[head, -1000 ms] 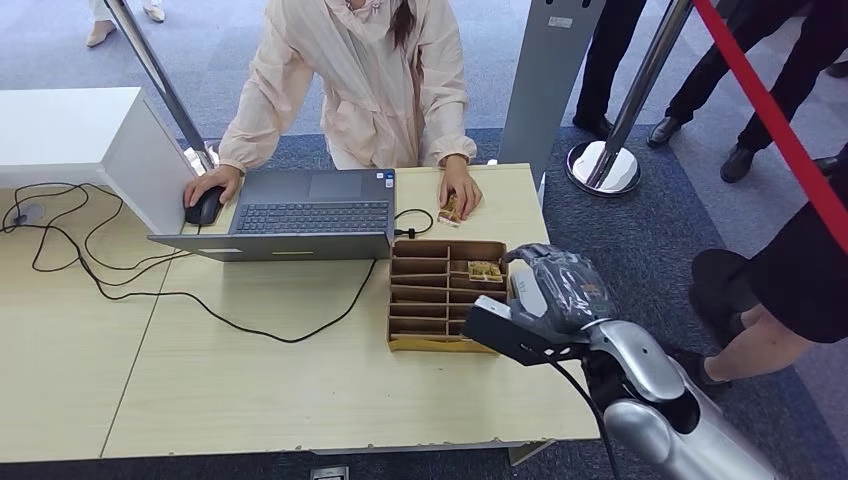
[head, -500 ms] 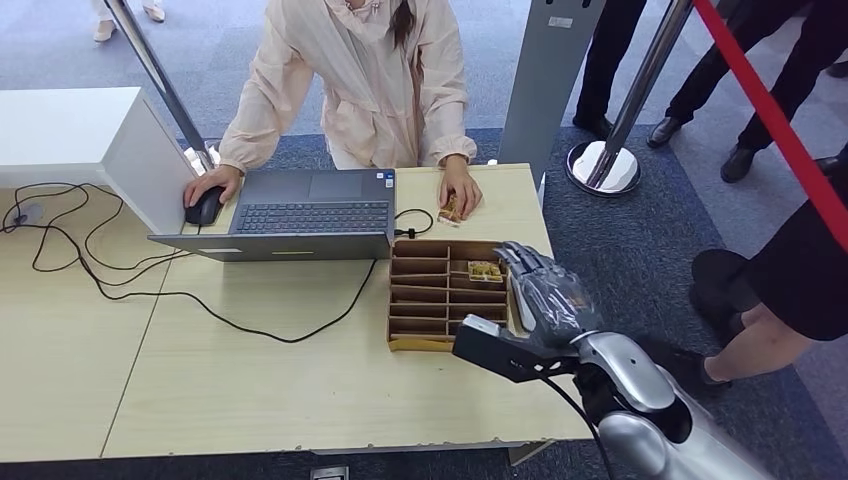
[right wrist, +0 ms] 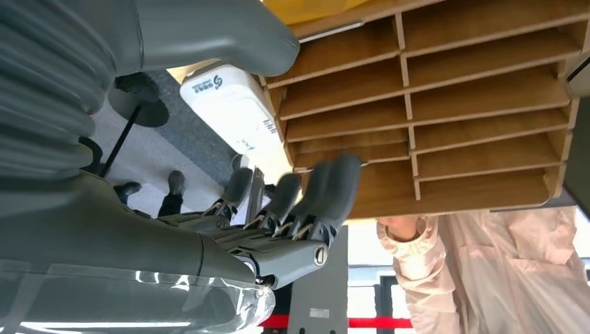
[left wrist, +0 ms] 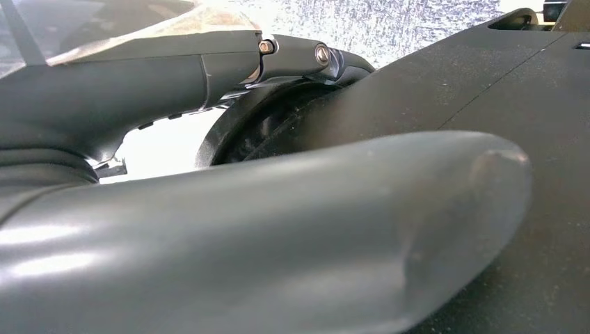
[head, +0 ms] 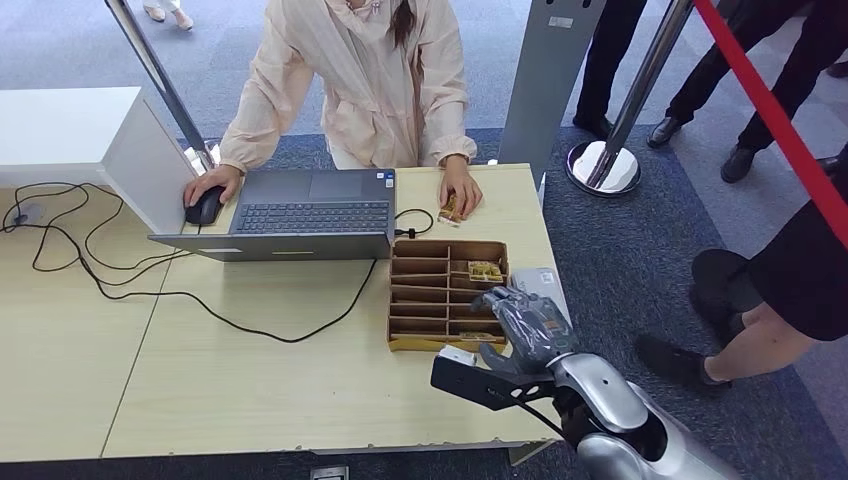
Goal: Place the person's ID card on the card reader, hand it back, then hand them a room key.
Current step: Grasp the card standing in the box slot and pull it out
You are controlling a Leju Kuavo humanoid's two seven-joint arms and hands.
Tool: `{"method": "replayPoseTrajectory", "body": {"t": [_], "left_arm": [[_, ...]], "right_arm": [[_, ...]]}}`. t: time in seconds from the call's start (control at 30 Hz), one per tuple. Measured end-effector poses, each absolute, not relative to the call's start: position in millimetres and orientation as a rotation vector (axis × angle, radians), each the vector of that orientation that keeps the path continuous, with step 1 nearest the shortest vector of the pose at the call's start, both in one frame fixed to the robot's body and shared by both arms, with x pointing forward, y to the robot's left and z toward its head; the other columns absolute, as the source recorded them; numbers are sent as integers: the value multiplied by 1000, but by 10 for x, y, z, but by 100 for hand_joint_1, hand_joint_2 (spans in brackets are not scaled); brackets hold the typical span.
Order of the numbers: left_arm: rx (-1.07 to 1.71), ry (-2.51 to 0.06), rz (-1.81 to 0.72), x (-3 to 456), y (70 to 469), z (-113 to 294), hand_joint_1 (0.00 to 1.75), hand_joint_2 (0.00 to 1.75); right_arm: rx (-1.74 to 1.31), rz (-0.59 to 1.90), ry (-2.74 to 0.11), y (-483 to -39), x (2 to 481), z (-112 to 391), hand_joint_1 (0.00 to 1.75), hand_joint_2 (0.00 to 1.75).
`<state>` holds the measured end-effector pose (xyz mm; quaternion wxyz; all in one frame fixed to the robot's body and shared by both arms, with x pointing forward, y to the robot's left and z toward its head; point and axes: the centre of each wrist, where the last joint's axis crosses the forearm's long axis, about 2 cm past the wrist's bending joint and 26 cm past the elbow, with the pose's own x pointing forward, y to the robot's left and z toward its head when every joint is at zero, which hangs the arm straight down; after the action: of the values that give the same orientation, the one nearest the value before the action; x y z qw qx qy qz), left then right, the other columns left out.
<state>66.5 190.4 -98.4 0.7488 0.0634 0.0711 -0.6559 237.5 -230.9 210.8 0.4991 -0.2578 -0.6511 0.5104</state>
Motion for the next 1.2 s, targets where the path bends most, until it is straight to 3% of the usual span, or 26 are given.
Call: {"method": "replayPoseTrajectory", "body": {"t": [0.27, 0.77, 0.97, 1.2], "left_arm": [[138, 156, -1434, 666, 1904, -984, 0, 0], [135, 155, -1435, 667, 1903, -983, 0, 0], [136, 156, -1435, 668, 1902, -983, 0, 0], [138, 156, -1435, 669, 1899, -982, 0, 0]], "right_arm": [[-592, 1256, -1569, -2226, 2341, 2050, 69, 175], [-551, 1283, -1573, -2052, 2298, 1909, 91, 175], [-663, 1263, -1621, -1998, 2299, 1826, 82, 175], [-752, 1212, -1672, -1925, 2311, 1708, 93, 175]]}}
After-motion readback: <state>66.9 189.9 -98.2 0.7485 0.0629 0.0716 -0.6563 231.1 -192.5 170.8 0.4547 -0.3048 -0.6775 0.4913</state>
